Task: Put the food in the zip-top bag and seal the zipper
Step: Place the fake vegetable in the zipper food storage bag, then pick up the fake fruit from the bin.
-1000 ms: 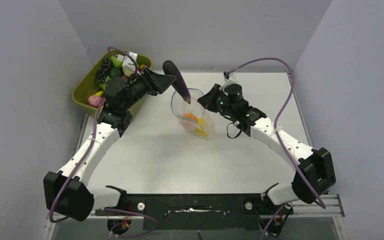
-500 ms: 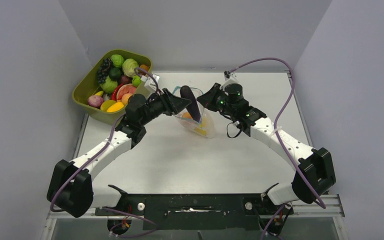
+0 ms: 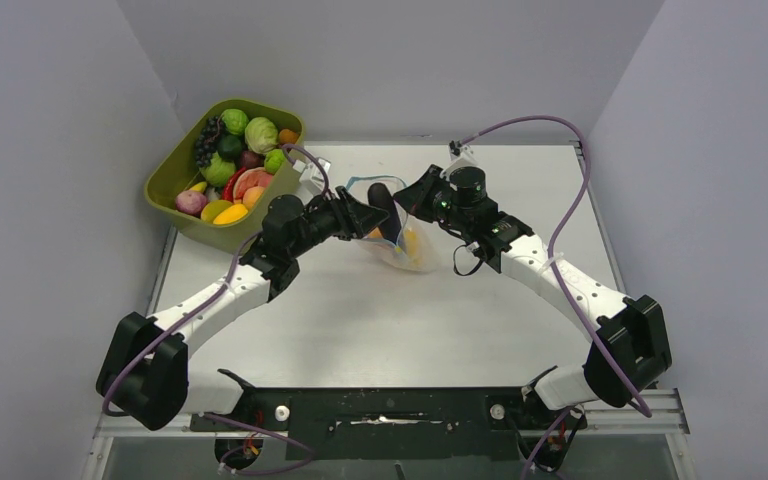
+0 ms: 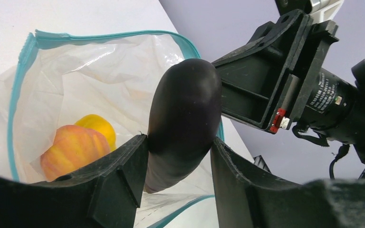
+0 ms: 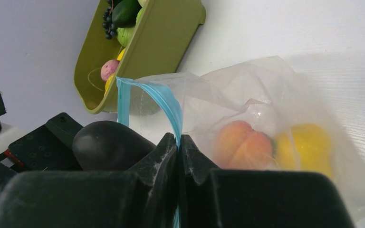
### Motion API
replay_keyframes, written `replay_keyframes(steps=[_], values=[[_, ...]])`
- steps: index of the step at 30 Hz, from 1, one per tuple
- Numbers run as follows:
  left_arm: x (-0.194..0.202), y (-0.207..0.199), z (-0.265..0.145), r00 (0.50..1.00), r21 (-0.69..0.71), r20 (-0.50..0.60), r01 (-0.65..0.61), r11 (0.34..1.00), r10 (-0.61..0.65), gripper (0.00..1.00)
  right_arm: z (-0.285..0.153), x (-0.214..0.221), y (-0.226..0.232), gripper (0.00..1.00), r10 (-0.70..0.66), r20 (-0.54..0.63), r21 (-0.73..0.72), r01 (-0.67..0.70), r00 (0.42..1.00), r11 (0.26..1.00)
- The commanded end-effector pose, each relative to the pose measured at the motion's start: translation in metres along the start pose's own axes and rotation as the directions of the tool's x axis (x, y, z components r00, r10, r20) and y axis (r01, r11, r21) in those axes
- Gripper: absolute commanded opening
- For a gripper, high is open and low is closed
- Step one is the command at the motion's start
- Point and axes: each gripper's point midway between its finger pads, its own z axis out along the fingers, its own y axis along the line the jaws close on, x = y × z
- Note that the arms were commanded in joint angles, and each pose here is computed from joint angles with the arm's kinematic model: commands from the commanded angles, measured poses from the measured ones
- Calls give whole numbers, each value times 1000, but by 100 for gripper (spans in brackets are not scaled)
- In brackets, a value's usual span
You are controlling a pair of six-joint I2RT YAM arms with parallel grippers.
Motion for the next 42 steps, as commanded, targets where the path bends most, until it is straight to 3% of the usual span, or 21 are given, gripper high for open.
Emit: replay_keyframes(steps=[1, 8, 22, 29, 36, 42], values=[[-20, -15, 3, 996, 11, 27, -80, 997, 80, 53, -10, -35, 26, 0, -9, 111, -78, 18, 994, 997], [-31, -17, -2, 991, -58, -4, -133, 989, 133, 63, -17, -34, 22, 0, -17, 112, -73, 25, 994, 997], [-51, 31, -38, 965, -411, -70, -257, 874, 251, 62, -30, -43, 19, 0, -40, 142, -60, 49, 989, 997], [-44, 35, -41, 966, -421, -101, -257, 870, 237, 62, -28, -38, 10, 0, -50, 132, -39, 56, 990, 998], [-47, -11, -35, 976, -255, -94, -214, 943, 196, 61, -31, -37, -2, 0, -100, 129, 14, 99, 987, 995], [-60, 0, -43, 972, -331, -49, -232, 914, 229, 67, -39, -34, -11, 0, -145, 126, 41, 141, 981, 989]])
